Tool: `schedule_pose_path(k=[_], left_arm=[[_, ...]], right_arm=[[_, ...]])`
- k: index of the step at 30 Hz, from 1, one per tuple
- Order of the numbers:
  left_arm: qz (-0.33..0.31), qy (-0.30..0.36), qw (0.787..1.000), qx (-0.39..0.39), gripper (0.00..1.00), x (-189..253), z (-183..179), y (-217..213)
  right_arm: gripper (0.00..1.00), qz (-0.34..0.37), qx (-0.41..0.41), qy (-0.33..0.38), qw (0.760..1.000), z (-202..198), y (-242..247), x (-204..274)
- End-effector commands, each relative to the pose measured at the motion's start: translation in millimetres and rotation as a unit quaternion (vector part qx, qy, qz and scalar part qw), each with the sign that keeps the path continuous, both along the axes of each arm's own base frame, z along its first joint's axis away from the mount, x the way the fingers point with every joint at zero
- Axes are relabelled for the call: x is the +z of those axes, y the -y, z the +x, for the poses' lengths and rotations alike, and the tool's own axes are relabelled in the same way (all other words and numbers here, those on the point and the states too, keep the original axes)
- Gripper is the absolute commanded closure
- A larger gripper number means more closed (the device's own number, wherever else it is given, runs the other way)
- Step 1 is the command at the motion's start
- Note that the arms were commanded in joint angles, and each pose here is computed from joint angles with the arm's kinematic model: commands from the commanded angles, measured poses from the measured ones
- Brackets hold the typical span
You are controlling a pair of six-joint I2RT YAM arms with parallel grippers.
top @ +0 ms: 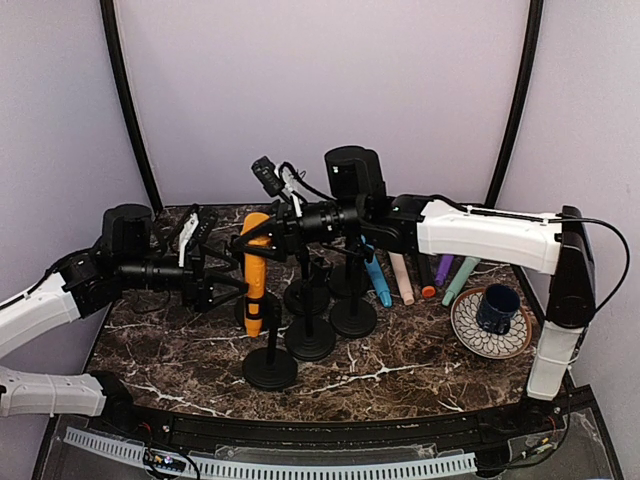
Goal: Remove the microphone from the stand
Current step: Hold the microphone stand with the microphone at the center of the board.
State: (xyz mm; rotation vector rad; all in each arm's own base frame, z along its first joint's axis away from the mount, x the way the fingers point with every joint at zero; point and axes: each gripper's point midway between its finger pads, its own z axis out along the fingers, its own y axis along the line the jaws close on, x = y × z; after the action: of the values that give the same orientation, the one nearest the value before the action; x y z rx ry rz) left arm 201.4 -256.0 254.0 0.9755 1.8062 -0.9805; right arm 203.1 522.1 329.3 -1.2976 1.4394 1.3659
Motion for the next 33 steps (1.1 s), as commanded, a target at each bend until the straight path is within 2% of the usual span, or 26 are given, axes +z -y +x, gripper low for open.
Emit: schedule_pose_path(k=[1,18,31,33], left_arm=[[-0.006,0.004,0.999,0.038,0.18,-3.3,5.9,-8.6],[0.059,0.008,0.998,0.031,0.16,-29.5,5.3,-18.3],[0.055,0.017,0.998,-0.013,0.16,-33.8,7.9,-9.7],[0.061,0.011,0.998,-0.014,0.19,-39.6,9.9,-10.2]], right_arm=[[0.79,0.07,-0.008,0.083,0.994,-8.8,5.7,66.7],[0.79,0.047,-0.003,0.118,0.992,3.6,-18.2,49.1],[0.79,0.024,-0.009,0.127,0.992,1.8,-25.1,29.0],[0.79,0.021,-0.01,0.131,0.991,0.0,-26.1,26.0]])
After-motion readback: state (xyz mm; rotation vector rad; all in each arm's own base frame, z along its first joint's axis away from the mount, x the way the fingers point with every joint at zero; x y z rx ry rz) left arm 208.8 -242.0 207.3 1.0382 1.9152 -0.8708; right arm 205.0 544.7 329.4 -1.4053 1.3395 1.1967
